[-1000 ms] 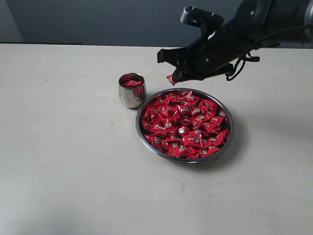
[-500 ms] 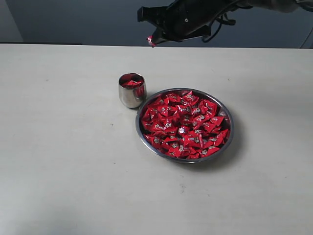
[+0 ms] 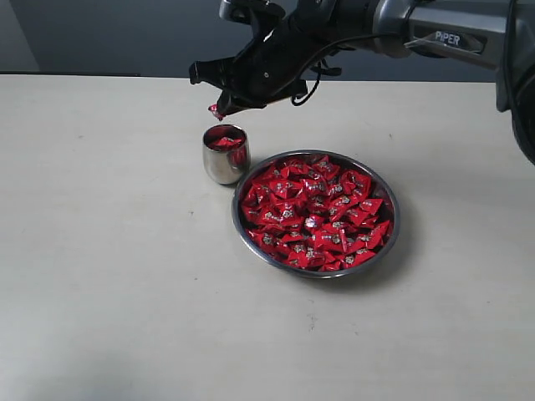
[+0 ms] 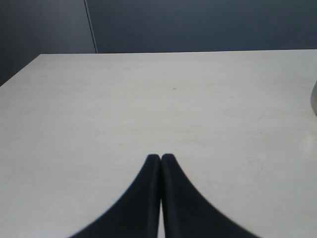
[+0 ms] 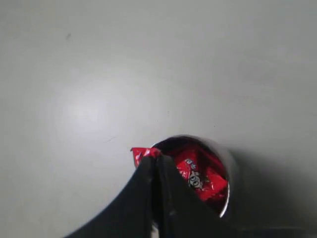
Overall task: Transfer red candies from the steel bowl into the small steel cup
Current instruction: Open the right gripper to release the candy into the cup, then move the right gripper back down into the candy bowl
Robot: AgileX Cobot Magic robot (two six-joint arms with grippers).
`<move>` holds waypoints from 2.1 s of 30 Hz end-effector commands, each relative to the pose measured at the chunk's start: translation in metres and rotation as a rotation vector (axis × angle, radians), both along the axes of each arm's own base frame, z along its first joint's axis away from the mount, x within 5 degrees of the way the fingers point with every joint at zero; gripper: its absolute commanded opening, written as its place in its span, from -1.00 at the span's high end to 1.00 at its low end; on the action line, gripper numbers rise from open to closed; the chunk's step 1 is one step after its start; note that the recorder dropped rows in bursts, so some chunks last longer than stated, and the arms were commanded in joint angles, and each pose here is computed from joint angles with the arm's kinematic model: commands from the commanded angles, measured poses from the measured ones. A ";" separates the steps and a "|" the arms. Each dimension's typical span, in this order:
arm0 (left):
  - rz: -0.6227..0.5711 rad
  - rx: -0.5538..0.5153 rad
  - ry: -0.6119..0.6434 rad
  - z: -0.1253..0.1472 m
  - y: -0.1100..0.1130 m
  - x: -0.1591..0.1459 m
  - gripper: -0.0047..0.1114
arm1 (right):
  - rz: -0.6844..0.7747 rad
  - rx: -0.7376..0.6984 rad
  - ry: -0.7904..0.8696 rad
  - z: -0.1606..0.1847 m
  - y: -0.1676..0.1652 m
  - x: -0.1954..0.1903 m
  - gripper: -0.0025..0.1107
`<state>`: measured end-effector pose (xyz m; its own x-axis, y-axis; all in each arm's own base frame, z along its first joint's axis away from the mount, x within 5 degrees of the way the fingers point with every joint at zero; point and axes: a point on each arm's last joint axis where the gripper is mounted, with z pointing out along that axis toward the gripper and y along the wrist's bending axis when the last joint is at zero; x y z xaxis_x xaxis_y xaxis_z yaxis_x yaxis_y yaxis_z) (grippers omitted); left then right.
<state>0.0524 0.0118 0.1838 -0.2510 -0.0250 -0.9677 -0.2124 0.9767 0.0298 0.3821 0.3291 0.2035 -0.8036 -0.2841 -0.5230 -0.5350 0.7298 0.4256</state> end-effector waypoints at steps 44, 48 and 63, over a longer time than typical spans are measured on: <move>-0.005 -0.005 -0.012 0.000 0.000 0.000 0.91 | 0.039 -0.035 0.014 -0.006 0.000 -0.001 0.34; -0.005 -0.005 -0.012 0.000 0.000 0.000 0.91 | 0.039 -0.035 0.014 -0.006 0.000 -0.001 0.34; -0.005 -0.005 -0.012 0.000 0.000 0.000 0.91 | -0.006 -0.121 -0.224 0.039 -0.035 0.003 0.97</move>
